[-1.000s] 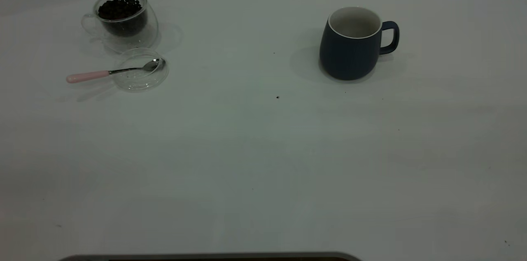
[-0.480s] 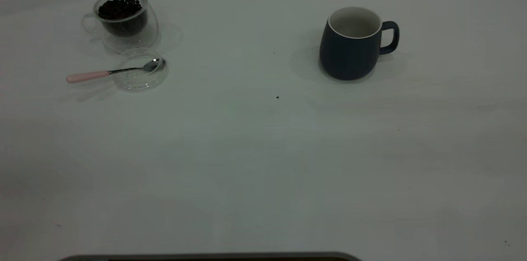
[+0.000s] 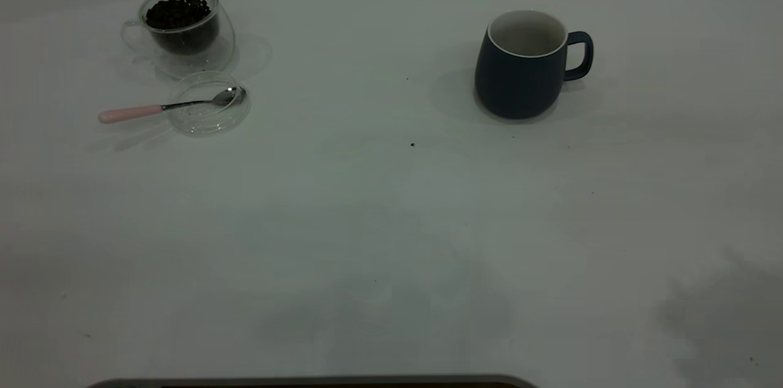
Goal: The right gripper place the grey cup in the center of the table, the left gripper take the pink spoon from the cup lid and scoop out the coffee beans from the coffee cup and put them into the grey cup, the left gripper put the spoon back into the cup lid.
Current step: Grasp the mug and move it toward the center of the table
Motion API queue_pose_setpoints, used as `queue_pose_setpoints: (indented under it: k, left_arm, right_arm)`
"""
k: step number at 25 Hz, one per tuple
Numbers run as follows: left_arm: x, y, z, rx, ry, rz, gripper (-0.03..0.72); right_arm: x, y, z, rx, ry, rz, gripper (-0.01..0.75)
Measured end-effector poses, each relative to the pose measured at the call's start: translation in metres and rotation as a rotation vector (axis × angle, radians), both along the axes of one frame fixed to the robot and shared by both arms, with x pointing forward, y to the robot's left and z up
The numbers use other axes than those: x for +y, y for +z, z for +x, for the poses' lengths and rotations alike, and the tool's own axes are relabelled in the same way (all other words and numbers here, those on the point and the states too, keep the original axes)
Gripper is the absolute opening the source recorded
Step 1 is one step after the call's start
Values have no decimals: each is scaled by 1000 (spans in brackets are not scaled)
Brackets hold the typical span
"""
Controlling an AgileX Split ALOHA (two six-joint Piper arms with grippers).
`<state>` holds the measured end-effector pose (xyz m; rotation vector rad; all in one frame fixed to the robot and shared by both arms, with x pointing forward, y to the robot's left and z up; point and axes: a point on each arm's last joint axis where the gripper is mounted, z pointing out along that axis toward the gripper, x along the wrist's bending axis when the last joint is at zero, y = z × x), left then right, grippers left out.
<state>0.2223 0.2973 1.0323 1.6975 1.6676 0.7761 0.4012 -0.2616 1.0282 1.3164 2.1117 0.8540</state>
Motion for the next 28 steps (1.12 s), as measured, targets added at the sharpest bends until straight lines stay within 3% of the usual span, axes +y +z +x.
queue_pose_setpoints:
  k: [5,8,21,28]
  left_arm:
    - [0,0,0,0,-1,1,581]
    - [0,0,0,0,-1,1,581]
    - [0,0,0,0,-2,3,581]
    - [0,0,0,0,-2,3,581]
  right_arm:
    - [11,-29,60,149,81,-62,623]
    - [17,-43,97,177,152,-122,606]
    - [35,-133,253,105,614,-496,584]
    - [40,-172,278,53,921,-672,574]
